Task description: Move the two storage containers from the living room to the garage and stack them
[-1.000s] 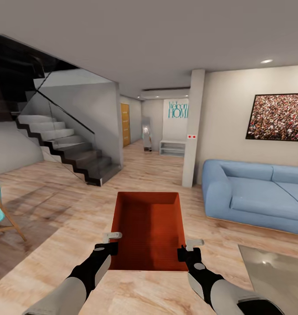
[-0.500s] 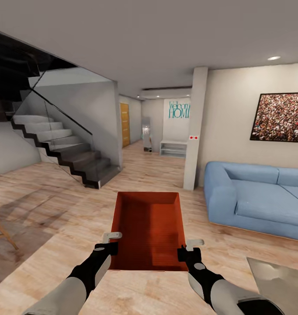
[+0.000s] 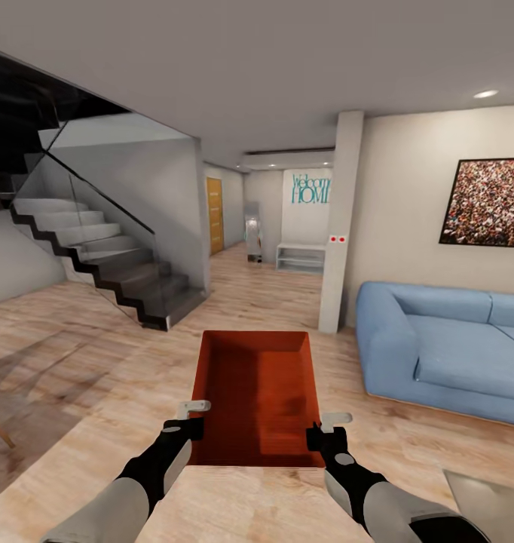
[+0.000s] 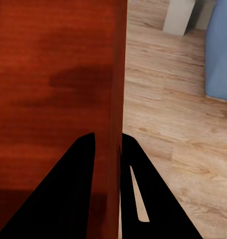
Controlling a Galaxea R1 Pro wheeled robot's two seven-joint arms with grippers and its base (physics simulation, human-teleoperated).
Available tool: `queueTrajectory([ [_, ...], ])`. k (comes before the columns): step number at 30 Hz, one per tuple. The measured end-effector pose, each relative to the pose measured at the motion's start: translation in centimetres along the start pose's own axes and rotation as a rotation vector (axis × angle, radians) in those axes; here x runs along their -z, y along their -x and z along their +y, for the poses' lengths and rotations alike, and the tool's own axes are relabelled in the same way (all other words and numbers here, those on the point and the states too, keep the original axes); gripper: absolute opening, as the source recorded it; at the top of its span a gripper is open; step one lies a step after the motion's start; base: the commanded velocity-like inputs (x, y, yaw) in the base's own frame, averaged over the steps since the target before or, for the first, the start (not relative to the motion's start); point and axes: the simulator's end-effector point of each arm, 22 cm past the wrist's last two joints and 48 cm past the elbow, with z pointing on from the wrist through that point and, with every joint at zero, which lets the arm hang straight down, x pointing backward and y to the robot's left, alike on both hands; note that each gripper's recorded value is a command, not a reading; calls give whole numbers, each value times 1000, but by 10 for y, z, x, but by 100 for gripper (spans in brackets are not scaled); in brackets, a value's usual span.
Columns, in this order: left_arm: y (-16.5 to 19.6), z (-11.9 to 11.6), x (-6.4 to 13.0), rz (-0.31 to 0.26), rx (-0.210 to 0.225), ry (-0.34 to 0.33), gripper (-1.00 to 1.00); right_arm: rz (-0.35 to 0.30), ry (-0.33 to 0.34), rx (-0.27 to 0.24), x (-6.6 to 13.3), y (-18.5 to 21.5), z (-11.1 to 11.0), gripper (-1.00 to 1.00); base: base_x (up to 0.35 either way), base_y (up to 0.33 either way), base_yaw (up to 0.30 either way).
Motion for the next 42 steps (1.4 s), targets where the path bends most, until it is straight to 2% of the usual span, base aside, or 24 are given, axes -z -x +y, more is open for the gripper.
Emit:
queueTrajectory([
  [42,0,0,0,-1,-1,0,-100,-1,-1,0,0,0,0,-100,321,0,27],
])
